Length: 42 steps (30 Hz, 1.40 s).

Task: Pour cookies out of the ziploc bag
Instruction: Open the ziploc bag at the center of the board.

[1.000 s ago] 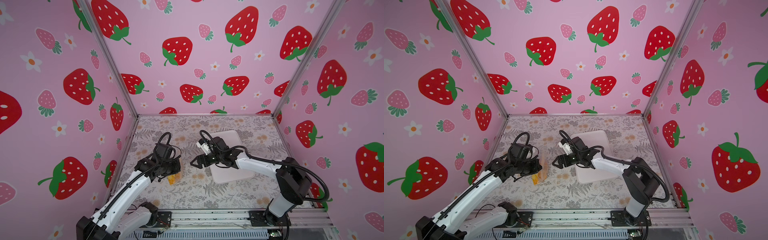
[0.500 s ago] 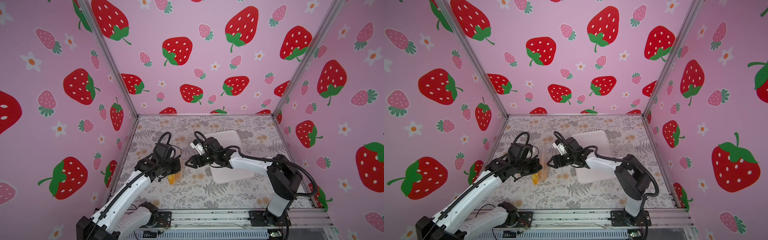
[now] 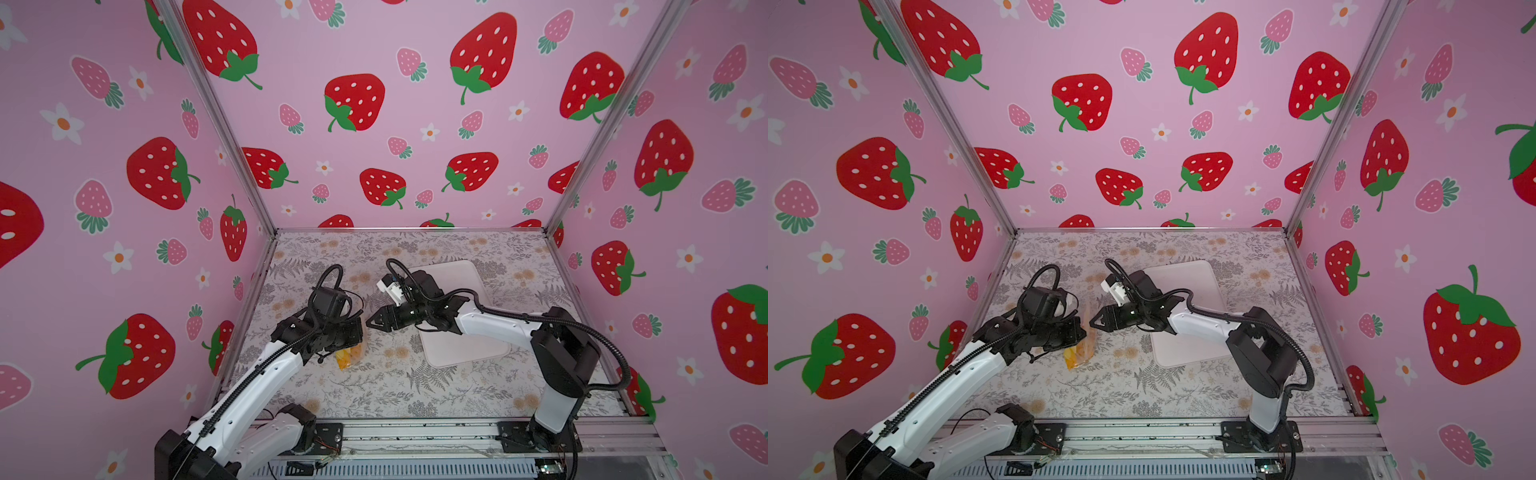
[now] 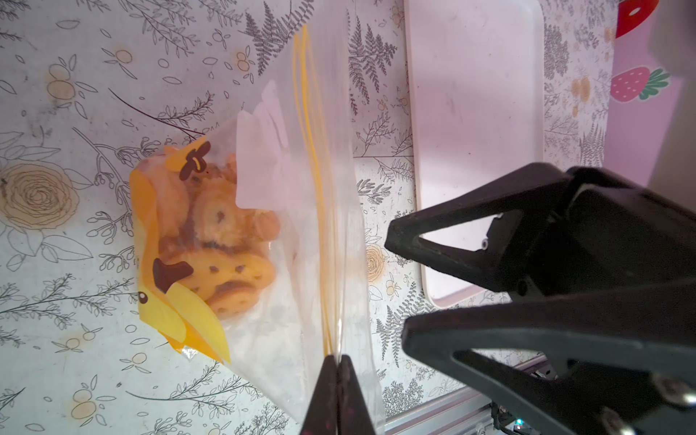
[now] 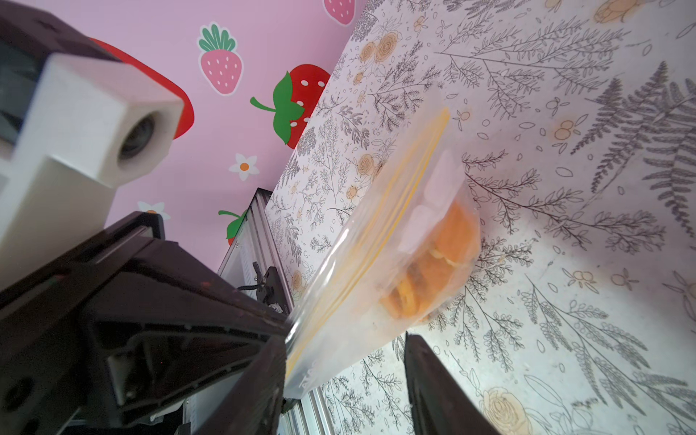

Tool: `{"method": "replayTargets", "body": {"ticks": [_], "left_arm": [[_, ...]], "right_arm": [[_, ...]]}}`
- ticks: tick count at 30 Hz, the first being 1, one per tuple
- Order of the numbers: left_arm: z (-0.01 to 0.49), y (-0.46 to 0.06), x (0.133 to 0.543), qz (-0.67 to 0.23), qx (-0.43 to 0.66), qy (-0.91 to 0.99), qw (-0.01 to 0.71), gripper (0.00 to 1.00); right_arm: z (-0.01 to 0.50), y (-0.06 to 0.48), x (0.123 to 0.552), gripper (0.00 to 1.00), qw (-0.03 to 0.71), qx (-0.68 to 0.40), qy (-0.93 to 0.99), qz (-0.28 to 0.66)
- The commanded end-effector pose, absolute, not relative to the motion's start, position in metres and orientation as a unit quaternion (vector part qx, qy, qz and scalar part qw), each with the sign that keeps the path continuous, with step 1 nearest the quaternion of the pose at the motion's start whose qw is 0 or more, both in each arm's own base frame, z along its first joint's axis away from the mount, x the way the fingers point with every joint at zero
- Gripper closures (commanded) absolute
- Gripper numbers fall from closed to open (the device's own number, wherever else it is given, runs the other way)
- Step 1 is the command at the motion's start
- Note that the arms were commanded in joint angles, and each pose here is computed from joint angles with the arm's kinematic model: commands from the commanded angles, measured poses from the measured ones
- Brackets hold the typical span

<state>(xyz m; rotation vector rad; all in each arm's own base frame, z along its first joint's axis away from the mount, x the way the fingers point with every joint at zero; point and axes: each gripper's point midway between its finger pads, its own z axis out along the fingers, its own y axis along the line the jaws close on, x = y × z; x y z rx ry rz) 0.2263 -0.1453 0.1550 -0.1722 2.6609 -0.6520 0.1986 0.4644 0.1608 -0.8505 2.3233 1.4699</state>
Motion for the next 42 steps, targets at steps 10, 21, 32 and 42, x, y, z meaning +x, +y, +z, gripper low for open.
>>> {"method": "replayTargets", "body": {"ticks": [10, 21, 32, 42], "left_arm": [[0.150, -0.149, 0.227, -0.240, -0.066, 0.949, 0.192, 0.93], [0.147, -0.151, 0.228, -0.238, -0.065, 0.951, 0.185, 0.93], [0.148, -0.149, 0.226, -0.239, -0.068, 0.950, 0.188, 0.93], [0.148, -0.149, 0.225, -0.243, -0.068, 0.949, 0.191, 0.93]], "right_arm": [[0.157, 0.480, 0.192, 0.52, 0.116, -0.295, 0.799, 0.512], [0.168, 0.474, 0.189, 0.51, 0.133, -0.302, 0.792, 0.514], [0.154, 0.474, 0.189, 0.57, 0.118, -0.296, 0.804, 0.502], [0.141, 0.474, 0.194, 0.64, 0.110, -0.289, 0.821, 0.479]]}}
